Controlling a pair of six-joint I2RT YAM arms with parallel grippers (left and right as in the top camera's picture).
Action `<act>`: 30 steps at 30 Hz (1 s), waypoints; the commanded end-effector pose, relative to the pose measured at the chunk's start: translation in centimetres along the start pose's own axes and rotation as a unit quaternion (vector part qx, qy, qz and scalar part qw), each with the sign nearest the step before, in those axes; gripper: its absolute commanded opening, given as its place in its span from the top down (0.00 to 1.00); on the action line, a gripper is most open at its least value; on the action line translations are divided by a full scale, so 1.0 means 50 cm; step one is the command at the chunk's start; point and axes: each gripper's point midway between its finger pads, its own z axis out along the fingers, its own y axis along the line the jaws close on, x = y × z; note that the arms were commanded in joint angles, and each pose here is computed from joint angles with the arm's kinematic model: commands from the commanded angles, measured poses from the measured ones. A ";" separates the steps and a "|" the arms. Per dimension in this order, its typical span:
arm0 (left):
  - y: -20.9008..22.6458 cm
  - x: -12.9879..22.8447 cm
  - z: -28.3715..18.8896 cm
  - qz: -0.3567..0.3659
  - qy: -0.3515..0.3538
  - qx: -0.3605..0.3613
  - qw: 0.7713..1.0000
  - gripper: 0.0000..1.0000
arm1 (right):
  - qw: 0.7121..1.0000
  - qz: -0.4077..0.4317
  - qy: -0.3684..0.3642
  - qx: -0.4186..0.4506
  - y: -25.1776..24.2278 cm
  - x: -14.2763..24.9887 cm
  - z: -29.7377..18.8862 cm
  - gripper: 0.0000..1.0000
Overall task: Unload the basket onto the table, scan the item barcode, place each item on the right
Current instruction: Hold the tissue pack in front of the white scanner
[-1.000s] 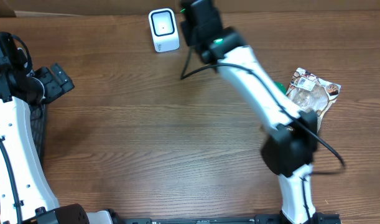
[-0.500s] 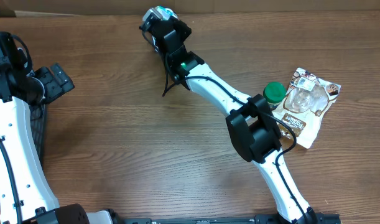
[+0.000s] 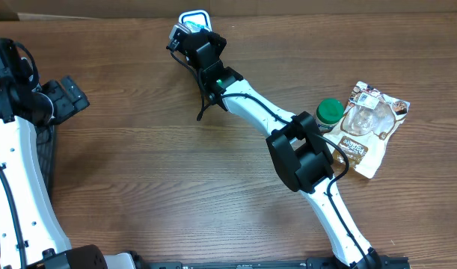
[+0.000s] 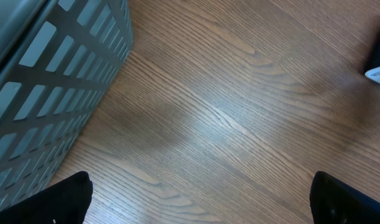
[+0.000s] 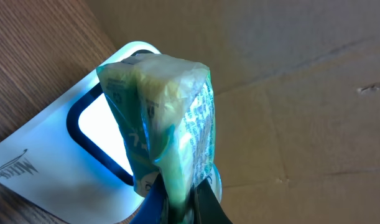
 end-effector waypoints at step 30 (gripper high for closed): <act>0.001 -0.006 -0.004 0.008 -0.007 -0.002 1.000 0.00 | 0.937 0.285 -0.065 -0.191 -0.213 -0.137 -0.284 0.96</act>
